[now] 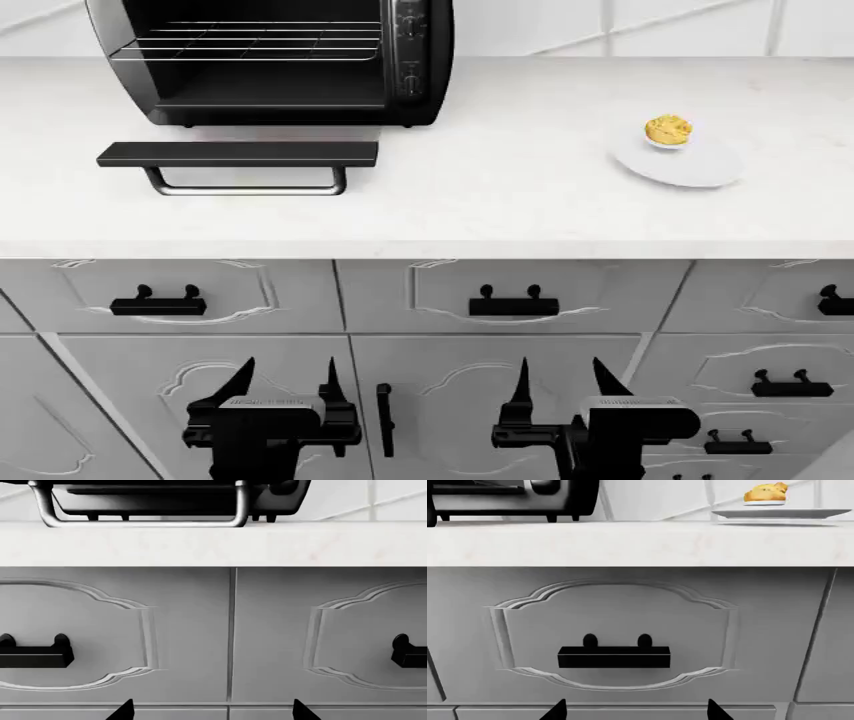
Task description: Place the scone on the rack of the toaster oven.
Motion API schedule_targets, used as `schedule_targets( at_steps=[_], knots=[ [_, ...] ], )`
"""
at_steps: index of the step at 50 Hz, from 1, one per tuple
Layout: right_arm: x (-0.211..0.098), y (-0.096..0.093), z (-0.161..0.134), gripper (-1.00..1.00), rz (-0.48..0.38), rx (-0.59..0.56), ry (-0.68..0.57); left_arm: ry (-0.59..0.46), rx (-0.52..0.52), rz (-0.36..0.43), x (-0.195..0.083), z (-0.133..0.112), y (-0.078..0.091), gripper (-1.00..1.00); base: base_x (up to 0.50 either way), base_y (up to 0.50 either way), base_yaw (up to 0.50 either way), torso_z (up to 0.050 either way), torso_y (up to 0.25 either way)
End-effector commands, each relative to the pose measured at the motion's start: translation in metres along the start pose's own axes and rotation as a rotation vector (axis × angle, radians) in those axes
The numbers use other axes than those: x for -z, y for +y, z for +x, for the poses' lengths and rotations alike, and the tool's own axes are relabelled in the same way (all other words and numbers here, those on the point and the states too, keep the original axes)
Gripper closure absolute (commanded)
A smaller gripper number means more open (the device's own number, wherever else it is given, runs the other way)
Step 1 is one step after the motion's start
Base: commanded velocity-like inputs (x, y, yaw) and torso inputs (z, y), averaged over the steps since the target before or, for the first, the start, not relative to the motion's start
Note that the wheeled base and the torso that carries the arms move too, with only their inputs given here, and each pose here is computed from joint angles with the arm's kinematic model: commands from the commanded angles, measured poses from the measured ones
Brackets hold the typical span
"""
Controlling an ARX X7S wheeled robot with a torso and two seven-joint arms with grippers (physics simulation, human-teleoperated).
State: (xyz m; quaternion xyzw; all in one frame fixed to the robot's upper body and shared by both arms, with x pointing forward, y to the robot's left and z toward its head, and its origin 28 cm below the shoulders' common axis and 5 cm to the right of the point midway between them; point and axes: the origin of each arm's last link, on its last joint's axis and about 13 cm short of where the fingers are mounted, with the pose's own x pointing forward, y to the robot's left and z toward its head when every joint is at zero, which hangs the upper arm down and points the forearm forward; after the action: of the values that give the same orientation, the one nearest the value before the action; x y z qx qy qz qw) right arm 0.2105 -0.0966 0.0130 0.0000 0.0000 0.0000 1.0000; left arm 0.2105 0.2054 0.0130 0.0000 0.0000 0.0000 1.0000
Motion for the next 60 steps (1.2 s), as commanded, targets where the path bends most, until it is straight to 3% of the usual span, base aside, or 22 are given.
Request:
schedule_targets(
  at_steps=[1, 13, 24, 36, 42, 46, 50, 60],
  knots=[
    [0.0, 0.0, -0.001, -1.0, -0.019, 0.005, -0.008, -0.001, 0.001, -0.002, 0.0, 0.001, -0.002, -1.0, 0.0, 0.0, 0.0, 0.0, 0.0],
    [-0.001, -0.001, -0.003, -1.0, -0.026, 0.018, -0.001, -0.015, -0.029, -0.017, 0.004, -0.005, 0.009, -1.0, 0.0, 0.0, 0.0, 0.0, 0.0],
    [-0.002, -0.002, -0.003, -1.0, -0.025, 0.024, 0.012, -0.021, -0.021, -0.001, 0.003, -0.002, 0.006, -1.0, 0.0, 0.0, 0.0, 0.05, 0.0],
    [-0.002, -0.002, -0.002, -1.0, -0.03, 0.028, 0.01, -0.014, -0.02, -0.01, 0.02, -0.012, 0.018, -1.0, 0.0, 0.0, 0.0, 0.05, 0.0],
    [-0.002, -0.002, -0.002, -1.0, -0.029, 0.028, 0.009, -0.011, -0.013, 0.0, 0.024, -0.013, 0.017, -1.0, 0.0, 0.0, 0.0, 0.05, 0.0],
    [-0.002, -0.002, -0.002, -1.0, -0.029, 0.031, 0.008, -0.008, -0.01, 0.003, 0.003, -0.002, 0.004, -1.0, 0.0, 0.0, 0.0, 0.05, 0.0],
    [-0.002, -0.002, -0.002, -1.0, -0.028, 0.031, 0.009, -0.004, -0.008, 0.005, 0.001, 0.005, -0.005, -1.0, 0.0, 0.0, 0.0, 0.05, 0.0],
    [-0.002, -0.002, -0.003, -1.0, -0.027, 0.031, 0.009, 0.022, -0.023, -0.022, 0.006, 0.0, 0.001, -1.0, 0.0, 0.0, 0.0, 0.01, 0.0]
  ],
)
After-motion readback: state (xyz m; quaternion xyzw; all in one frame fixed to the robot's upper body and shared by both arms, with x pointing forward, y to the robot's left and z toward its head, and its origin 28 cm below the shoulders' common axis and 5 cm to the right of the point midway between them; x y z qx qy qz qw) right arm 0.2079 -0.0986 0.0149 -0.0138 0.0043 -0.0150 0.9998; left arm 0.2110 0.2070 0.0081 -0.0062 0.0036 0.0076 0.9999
